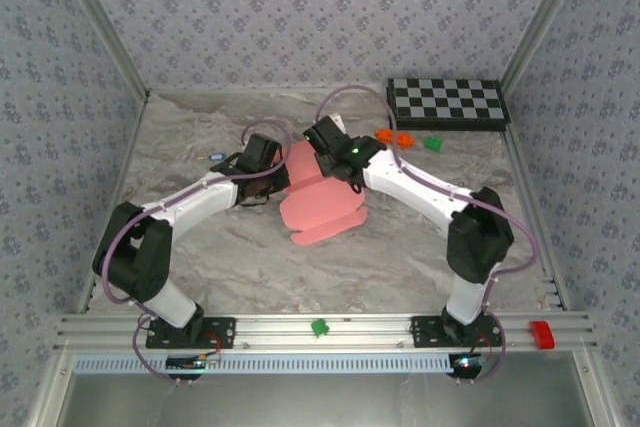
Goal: Fold the paper box
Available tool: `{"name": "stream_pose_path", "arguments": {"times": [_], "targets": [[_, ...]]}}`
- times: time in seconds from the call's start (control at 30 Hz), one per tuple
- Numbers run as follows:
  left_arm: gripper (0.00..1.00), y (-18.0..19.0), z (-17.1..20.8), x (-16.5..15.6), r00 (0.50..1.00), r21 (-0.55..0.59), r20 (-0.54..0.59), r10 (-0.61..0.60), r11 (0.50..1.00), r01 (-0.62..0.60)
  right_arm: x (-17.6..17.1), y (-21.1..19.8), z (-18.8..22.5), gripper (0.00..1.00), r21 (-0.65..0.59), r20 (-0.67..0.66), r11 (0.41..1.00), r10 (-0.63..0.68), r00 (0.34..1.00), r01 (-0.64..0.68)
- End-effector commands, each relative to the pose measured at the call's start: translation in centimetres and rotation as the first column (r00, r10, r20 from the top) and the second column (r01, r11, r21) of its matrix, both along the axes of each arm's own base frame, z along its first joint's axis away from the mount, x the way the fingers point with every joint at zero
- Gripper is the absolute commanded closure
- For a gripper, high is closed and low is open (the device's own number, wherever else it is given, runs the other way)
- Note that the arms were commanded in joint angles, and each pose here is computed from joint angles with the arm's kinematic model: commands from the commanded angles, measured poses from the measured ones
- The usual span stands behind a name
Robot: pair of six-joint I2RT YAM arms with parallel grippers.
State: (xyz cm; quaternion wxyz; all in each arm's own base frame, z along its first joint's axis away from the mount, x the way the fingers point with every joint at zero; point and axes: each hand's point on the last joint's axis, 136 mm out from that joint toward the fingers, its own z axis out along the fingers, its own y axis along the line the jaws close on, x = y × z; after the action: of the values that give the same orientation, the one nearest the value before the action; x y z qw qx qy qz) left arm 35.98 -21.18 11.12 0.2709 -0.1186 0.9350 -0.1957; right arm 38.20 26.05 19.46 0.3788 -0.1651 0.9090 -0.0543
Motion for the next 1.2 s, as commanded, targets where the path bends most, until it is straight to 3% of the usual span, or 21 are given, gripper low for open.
{"name": "stream_pose_path", "arguments": {"times": [0.0,0.23,0.5,0.97,1.17], "targets": [[1.0,0.1,1.1,1.1,0.991,-0.095,0.014,0.13,0.987,-0.128,-1.4,-0.8,1.9,0.35,0.109,-0.01,0.994,0.004,1.0,-0.003],[1.0,0.6,1.0,0.8,0.942,-0.18,-0.082,0.326,0.924,-0.336,-3.4,-4.3,3.0,0.36,0.27,-0.057,0.962,-0.024,0.998,0.038],[1.0,0.6,1.1,-0.3,0.876,-0.239,-0.17,0.452,0.843,-0.482,-6.2,-7.5,1.9,0.38,0.521,-0.142,0.846,-0.045,0.989,0.113],[1.0,-1.0,-0.3,-1.9,0.772,-0.295,-0.347,0.532,0.72,-0.629,-8.9,-6.3,-1.4,0.44,0.757,-0.225,0.631,0.007,0.974,0.171],[1.0,-1.2,-0.3,-2.1,0.769,-0.291,-0.359,0.529,0.719,-0.631,-8.5,-5.5,-2.6,0.47,0.773,-0.249,0.606,0.019,0.968,0.187]]}}
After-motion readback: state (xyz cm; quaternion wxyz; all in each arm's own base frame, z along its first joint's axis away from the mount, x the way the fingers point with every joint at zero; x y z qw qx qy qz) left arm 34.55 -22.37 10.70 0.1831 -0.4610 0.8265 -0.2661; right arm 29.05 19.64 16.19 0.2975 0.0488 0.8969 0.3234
